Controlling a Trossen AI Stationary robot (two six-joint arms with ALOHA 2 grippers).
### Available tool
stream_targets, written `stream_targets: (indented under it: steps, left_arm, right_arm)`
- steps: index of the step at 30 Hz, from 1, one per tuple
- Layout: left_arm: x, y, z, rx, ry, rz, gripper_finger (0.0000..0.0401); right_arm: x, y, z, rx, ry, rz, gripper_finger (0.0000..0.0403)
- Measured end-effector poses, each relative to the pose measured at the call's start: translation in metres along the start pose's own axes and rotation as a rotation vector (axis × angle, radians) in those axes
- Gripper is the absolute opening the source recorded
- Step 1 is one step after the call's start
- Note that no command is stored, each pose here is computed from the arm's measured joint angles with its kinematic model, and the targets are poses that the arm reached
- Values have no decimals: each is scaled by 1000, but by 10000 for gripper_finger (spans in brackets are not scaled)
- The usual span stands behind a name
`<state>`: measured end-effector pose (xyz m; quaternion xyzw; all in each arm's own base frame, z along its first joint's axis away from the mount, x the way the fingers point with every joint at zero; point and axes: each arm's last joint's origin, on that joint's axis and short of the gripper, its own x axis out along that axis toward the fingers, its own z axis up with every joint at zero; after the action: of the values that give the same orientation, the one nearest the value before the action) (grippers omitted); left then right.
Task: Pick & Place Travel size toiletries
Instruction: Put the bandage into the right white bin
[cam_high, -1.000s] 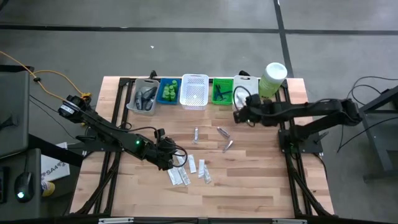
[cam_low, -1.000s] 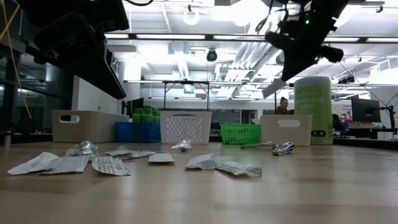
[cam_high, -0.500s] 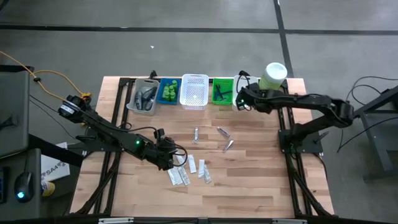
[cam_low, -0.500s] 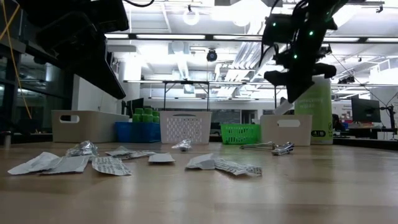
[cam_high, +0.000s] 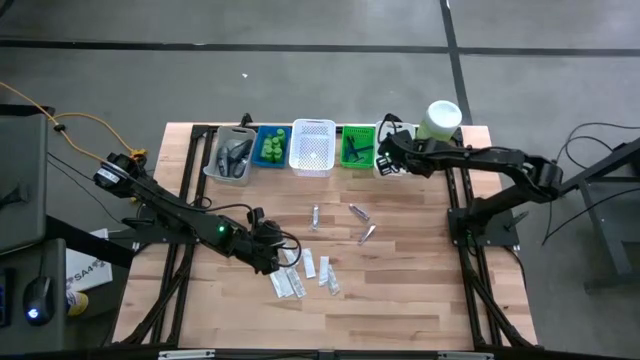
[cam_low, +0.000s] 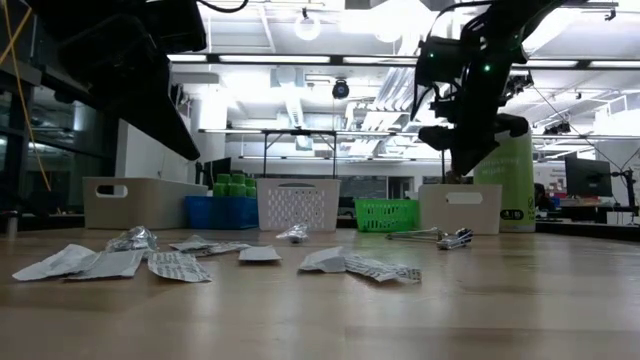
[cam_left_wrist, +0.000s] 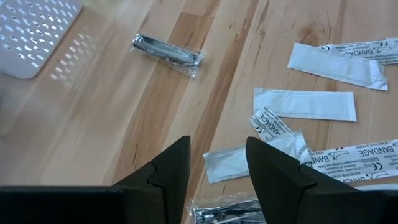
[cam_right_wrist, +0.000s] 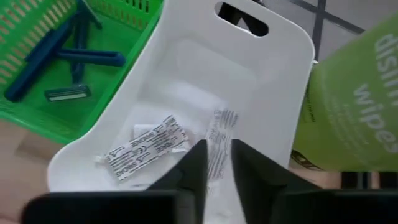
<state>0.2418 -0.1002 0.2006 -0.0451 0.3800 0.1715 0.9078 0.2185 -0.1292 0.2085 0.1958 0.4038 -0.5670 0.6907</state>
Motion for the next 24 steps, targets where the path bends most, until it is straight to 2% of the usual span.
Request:
stream_targets:
  steps: [7,12,16,24]
  left_arm:
    - [0,0,0,-25,0,0,154]
    - [0,0,0,-25,0,1,154]
    - [0,1,-1,-16,6,8,154]
    - [-4,0,-9,34,-30,86,154]
  right_arm:
    - [2,-3,2,5,3,-9,163]
    - [-2,-5,2,10,10,22,214]
    - [-12,-7,3,22,-4,70,234]
    - [-57,-11,-1,25,-121,213,232]
